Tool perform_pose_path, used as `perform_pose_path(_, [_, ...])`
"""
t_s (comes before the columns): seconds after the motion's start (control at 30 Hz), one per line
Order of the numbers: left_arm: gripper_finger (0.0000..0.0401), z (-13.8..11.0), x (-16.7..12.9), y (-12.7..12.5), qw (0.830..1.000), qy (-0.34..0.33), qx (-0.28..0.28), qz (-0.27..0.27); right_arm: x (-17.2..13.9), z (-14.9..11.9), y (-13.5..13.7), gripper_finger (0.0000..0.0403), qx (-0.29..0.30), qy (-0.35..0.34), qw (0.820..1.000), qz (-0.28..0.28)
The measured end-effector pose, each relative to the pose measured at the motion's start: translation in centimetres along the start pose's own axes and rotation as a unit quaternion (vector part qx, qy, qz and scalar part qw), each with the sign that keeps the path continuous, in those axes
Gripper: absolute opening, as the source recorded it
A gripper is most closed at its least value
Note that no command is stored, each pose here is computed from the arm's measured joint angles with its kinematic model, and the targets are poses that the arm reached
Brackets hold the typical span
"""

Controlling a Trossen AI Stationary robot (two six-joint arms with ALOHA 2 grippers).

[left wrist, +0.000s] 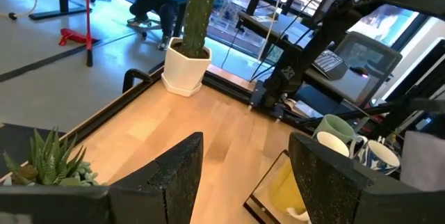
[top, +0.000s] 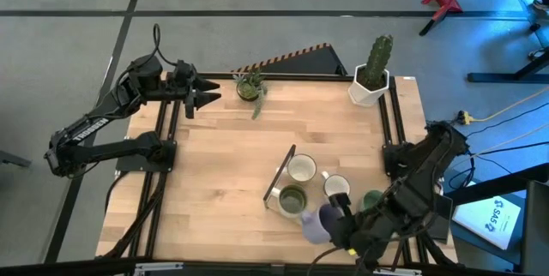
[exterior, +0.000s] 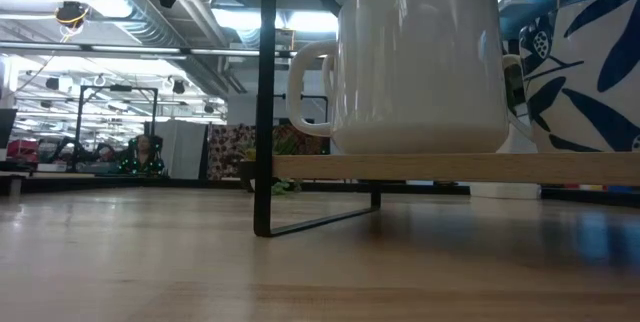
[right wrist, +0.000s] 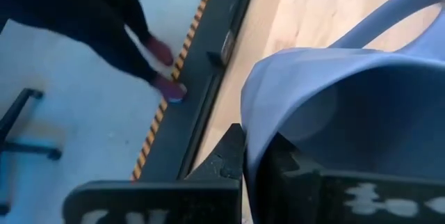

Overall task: Place coffee mugs
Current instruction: Put the purple mug on the shelf

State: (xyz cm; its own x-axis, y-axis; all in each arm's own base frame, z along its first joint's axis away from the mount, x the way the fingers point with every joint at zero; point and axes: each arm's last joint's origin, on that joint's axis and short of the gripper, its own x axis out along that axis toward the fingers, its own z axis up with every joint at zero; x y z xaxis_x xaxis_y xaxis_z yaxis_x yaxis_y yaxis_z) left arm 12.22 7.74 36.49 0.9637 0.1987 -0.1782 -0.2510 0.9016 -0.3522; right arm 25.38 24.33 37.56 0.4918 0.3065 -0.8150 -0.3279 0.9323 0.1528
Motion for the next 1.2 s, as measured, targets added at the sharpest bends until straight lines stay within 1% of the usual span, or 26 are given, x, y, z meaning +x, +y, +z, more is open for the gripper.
perform_pose_path(0.1, [0.0208, 0.0, 0.0, 0.0, 1.0, 0.0, 0.0, 0.0, 1.5, -0.5, 0.1, 0.0, 0.005, 0.058, 0.998, 0.017])
perform_pose_path(0.13, [0.0208, 0.0, 0.0, 0.0, 1.0, 0.0, 0.0, 0.0, 2.0, -0.7, 0.1, 0.0, 0.004, 0.076, 0.997, 0.015])
perform_pose_path(0.3, [0.0208, 0.0, 0.0, 0.0, 1.0, 0.001, -0.001, 0.0, 3.8, -1.8, -0.1, 0.0, 0.001, 0.15, 0.989, -0.014])
perform_pose_path(0.4, [0.0208, 0.0, 0.0, 0.0, 1.0, 0.001, -0.001, 0.001, 5.0, -2.2, -0.1, 0.0, 0.014, 0.183, 0.982, -0.03])
perform_pose_path(0.67, [0.0208, 0.0, 0.0, 0.0, 1.0, 0.0, -0.001, 0.004, 7.9, -2.3, 0.2, 0.0, 0.012, 0.201, 0.979, -0.043])
perform_pose_path(0.83, [0.0208, 0.0, 0.0, 0.0, 1.0, 0.0, 0.0, 0.004, 9.3, -2.6, -0.4, 0.0, 0.038, 0.223, 0.971, -0.073])
perform_pose_path(1.03, [0.0208, 0.0, 0.0, 0.0, 1.0, 0.001, 0.001, 0.005, 11.1, -2.4, -0.9, 0.0, 0.047, 0.235, 0.968, -0.072])
perform_pose_path(1.2, [0.0208, 0.0, 0.0, 0.0, 1.0, 0.0, 0.001, 0.004, 11.4, -2.7, -0.8, 0.0, 0.049, 0.248, 0.965, -0.068])
